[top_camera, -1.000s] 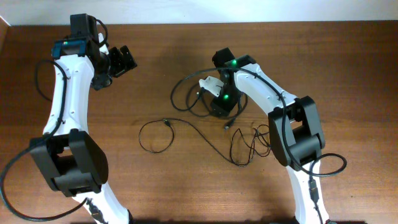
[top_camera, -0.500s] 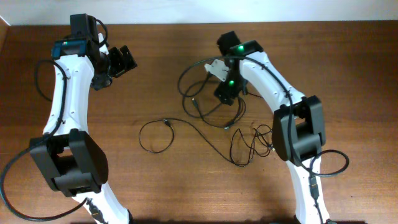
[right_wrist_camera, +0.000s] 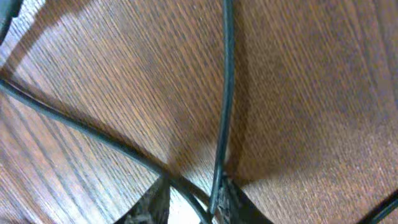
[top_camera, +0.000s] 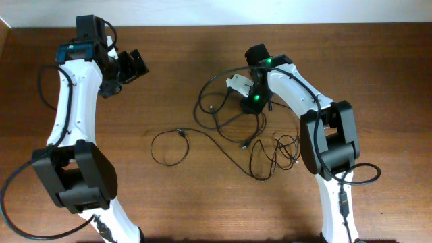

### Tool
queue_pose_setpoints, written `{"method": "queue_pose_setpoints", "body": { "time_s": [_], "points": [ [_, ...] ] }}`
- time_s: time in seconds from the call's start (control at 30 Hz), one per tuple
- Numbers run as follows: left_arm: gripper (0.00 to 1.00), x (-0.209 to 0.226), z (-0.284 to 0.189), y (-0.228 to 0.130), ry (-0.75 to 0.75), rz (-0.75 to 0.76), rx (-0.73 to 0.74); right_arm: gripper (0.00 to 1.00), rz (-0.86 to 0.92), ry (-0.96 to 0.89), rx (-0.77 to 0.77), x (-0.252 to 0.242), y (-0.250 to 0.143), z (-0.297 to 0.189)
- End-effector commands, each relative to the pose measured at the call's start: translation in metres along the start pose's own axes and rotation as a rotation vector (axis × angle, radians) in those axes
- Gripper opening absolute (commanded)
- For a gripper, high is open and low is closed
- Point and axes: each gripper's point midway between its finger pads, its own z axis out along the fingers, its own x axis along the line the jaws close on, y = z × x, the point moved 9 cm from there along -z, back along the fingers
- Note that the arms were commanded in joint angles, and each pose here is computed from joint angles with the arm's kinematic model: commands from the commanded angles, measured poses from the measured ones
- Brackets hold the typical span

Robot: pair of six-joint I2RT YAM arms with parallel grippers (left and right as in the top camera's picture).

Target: Untangle cables

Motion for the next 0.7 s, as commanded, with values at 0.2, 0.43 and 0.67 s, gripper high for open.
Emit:
{"method": "queue_pose_setpoints", "body": {
  "time_s": [0.2,0.43,0.67],
  "points": [
    [0.99,-0.001,-0.002,0.001,0.005,0.01,-0.007,0.48,0.186,-0.124,0.17,-0.006,-0.022,0.02],
    [0.99,-0.001,-0.002,0.001,0.005,0.01,-0.007,0.54,0.203,-0.037,0.3,0.01,-0.04,0.017],
    [0.99,-0.001,-0.002,0.001,0.005,0.01,-0.007,0.15,0.248,0.065,0.186,0.016,-0.028,0.019]
  ]
}}
